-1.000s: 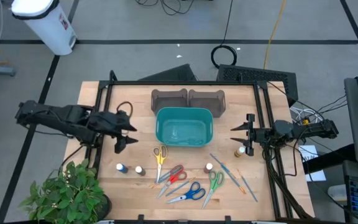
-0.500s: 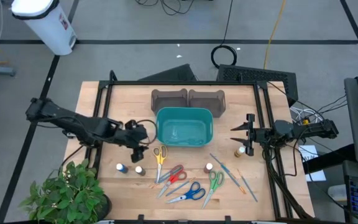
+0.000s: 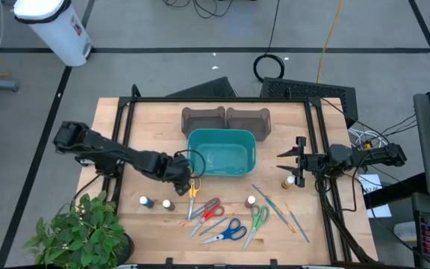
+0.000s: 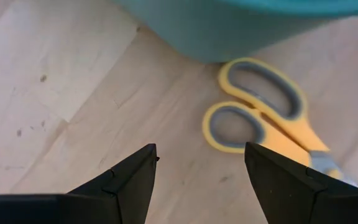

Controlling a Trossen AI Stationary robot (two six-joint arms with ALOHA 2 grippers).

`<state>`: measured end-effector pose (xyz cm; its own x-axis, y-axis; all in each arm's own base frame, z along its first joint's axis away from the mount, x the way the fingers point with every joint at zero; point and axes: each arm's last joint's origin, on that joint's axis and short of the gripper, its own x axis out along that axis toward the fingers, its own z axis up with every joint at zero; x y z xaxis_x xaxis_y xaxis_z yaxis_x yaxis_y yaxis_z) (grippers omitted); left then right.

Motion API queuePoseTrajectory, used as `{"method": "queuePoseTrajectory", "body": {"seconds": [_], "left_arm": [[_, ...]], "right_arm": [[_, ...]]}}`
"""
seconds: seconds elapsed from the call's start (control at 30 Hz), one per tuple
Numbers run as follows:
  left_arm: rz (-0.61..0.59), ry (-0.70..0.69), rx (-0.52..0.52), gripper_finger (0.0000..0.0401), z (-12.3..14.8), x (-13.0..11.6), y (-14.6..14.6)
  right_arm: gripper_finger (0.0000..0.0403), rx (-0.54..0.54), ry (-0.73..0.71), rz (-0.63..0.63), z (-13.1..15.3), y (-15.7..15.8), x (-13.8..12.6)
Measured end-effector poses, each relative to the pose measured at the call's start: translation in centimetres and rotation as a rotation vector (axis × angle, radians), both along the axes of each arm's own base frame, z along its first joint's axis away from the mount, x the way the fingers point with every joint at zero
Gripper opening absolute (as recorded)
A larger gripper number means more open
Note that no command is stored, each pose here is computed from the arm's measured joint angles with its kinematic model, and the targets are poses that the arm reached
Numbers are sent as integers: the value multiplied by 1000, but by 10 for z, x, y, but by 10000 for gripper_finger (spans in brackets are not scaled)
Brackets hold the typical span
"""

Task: Pick & Place Paint Supplies
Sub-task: Put the blue paint bottle into the left black bin

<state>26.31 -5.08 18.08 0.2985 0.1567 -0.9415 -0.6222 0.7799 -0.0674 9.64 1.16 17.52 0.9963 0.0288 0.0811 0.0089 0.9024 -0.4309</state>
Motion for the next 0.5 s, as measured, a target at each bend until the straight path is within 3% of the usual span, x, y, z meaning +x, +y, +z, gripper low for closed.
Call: {"method": "queuePoseTrajectory", "body": {"seconds": [0.17, 0.3, 0.4, 0.5], "left_arm": [[55, 44, -2, 251, -16, 6, 1], [30, 73, -6, 251, -22, 7, 0], [-60, 93, -24, 251, -17, 7, 6], [-54, 90, -52, 251, -3, 1, 14]], "right_arm": [[160, 0, 0, 0, 0, 0, 0], [160, 0, 1, 0, 0, 0, 0], [160, 0, 0, 0, 0, 0, 0], [160, 0, 0, 0, 0, 0, 0]]}}
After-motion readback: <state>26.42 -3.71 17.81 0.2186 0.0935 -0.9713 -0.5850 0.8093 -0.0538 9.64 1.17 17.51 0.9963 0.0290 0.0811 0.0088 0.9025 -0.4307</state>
